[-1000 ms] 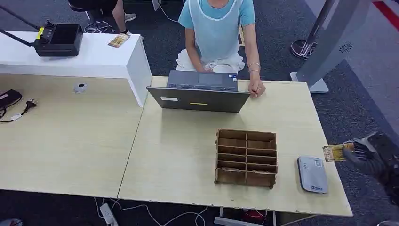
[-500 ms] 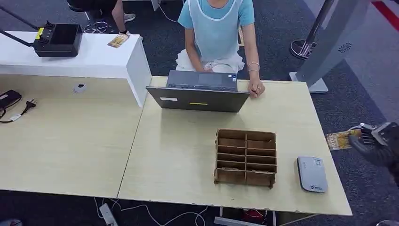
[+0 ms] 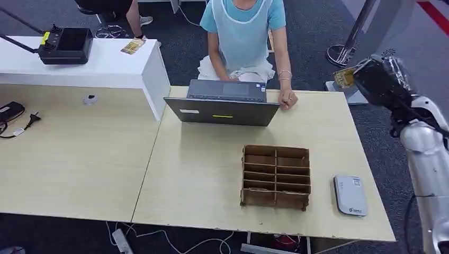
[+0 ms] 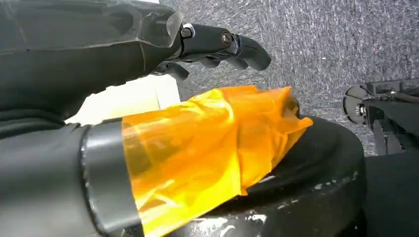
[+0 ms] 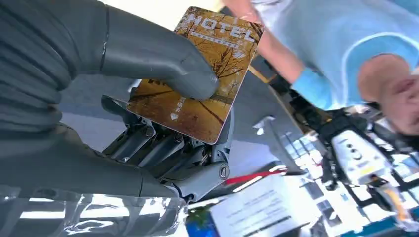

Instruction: Pass the card to the sensor for recognition and then transmit it.

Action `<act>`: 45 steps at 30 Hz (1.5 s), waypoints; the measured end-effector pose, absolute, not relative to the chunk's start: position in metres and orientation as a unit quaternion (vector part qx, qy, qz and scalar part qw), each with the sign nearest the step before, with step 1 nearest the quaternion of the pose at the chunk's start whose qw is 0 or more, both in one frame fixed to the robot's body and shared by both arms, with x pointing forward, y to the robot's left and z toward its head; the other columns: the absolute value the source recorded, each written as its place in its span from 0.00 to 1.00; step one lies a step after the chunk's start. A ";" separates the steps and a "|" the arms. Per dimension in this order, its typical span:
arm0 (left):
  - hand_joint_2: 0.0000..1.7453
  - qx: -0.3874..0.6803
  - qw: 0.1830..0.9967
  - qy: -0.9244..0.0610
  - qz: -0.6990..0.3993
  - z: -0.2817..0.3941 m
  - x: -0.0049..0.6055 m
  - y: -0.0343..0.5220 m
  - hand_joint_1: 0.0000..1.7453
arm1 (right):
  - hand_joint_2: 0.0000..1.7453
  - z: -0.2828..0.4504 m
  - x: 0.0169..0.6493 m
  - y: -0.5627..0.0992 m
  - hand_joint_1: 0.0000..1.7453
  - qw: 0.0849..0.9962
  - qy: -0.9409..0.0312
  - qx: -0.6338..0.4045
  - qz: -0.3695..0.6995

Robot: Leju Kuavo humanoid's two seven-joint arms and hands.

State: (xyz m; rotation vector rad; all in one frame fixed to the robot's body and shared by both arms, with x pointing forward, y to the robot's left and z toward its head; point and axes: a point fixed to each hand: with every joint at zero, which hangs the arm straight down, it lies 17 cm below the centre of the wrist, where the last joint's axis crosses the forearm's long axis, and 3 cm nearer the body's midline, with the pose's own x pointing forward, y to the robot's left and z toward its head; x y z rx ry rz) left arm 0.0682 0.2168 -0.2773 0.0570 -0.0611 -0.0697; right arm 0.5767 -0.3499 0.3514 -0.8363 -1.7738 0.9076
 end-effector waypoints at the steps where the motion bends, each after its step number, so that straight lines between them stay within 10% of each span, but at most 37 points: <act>1: 0.00 0.028 0.999 -0.030 -0.035 -0.277 0.068 0.217 0.00 | 1.00 0.356 0.581 -0.343 1.00 0.467 -0.725 -0.344 0.372; 19: 0.00 0.024 0.996 -0.047 -0.072 -0.276 0.076 0.215 0.00 | 1.00 0.378 0.644 -0.243 1.00 0.355 -0.622 -0.513 0.473; 45: 0.00 0.023 0.995 -0.029 -0.090 -0.277 0.069 0.219 0.00 | 1.00 0.317 0.662 -0.262 1.00 0.346 -0.535 -0.578 0.509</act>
